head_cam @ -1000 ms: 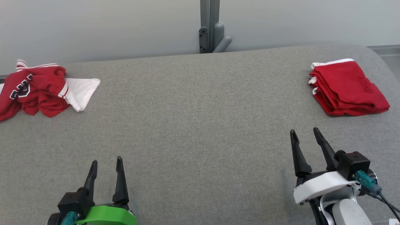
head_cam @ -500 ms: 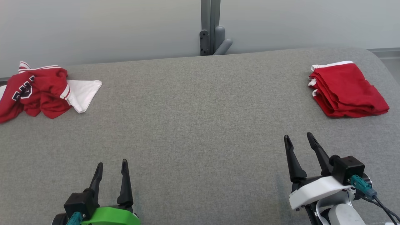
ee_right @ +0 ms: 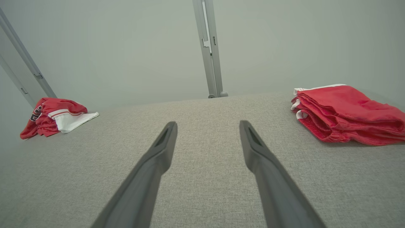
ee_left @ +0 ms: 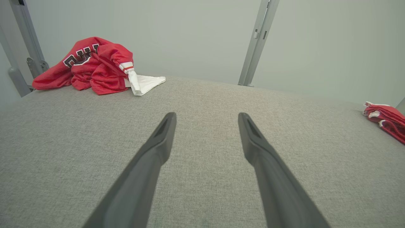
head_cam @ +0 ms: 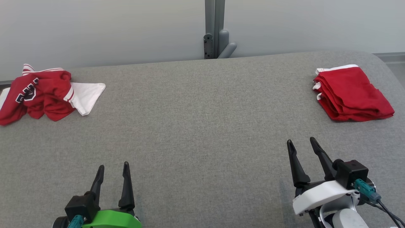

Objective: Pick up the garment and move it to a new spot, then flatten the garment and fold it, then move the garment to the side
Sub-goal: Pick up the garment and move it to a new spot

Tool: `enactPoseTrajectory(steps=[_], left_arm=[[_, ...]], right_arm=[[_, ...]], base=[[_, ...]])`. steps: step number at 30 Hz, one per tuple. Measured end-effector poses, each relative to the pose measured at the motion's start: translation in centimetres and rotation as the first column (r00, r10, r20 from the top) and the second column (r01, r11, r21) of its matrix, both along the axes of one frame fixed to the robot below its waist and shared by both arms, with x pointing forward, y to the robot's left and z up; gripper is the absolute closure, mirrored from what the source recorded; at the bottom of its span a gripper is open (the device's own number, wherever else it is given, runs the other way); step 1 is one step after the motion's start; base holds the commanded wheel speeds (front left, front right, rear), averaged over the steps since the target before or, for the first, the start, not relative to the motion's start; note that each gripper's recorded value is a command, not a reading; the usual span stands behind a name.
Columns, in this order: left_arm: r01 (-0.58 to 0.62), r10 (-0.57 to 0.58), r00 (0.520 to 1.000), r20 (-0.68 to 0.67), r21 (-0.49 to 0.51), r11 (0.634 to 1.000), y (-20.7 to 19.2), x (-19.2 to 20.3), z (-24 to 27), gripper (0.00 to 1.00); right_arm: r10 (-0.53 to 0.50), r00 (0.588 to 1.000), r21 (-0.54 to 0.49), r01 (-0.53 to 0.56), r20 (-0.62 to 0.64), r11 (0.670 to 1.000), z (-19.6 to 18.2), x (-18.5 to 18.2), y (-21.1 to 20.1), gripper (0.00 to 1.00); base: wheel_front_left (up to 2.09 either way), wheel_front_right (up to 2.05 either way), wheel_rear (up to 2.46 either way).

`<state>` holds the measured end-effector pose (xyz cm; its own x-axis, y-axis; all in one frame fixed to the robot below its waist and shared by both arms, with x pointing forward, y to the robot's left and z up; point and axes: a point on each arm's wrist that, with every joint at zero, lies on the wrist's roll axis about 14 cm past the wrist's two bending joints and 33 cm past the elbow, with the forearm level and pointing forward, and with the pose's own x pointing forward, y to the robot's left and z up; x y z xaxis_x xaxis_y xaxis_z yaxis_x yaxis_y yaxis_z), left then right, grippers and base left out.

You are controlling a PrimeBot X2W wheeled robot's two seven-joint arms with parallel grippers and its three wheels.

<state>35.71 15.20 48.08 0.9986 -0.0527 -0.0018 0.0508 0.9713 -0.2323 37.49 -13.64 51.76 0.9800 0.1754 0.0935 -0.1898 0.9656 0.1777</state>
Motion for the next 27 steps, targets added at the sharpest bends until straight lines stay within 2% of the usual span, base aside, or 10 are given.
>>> enactPoseTrajectory(steps=[17, 23, 27], left_arm=[[-0.03, 0.03, 1.0, 0.008, 0.005, 1.0, 0.9, -0.6, 0.2, 0.0], [-0.124, 0.124, 0.992, 0.017, 0.015, 0.992, 3.8, -1.9, 0.5, 0.0], [-0.229, 0.229, 0.973, 0.017, 0.021, 0.973, 6.8, -4.0, 0.5, 0.0]], right_arm=[[0.013, 1.0, 0.0, -0.013, 0.002, 1.0, 0.0, 0.6, 0.5, 0.0], [0.094, 0.996, 0.001, -0.094, 0.003, 0.996, 0.0, 1.3, 3.3, 0.0], [0.186, 0.983, 0.003, -0.186, 0.002, 0.983, 0.0, 1.9, 6.5, 0.0]], base=[[0.0, 0.0, 0.0], [0.0, 0.0, 0.0], [0.0, 0.0, 0.0]])
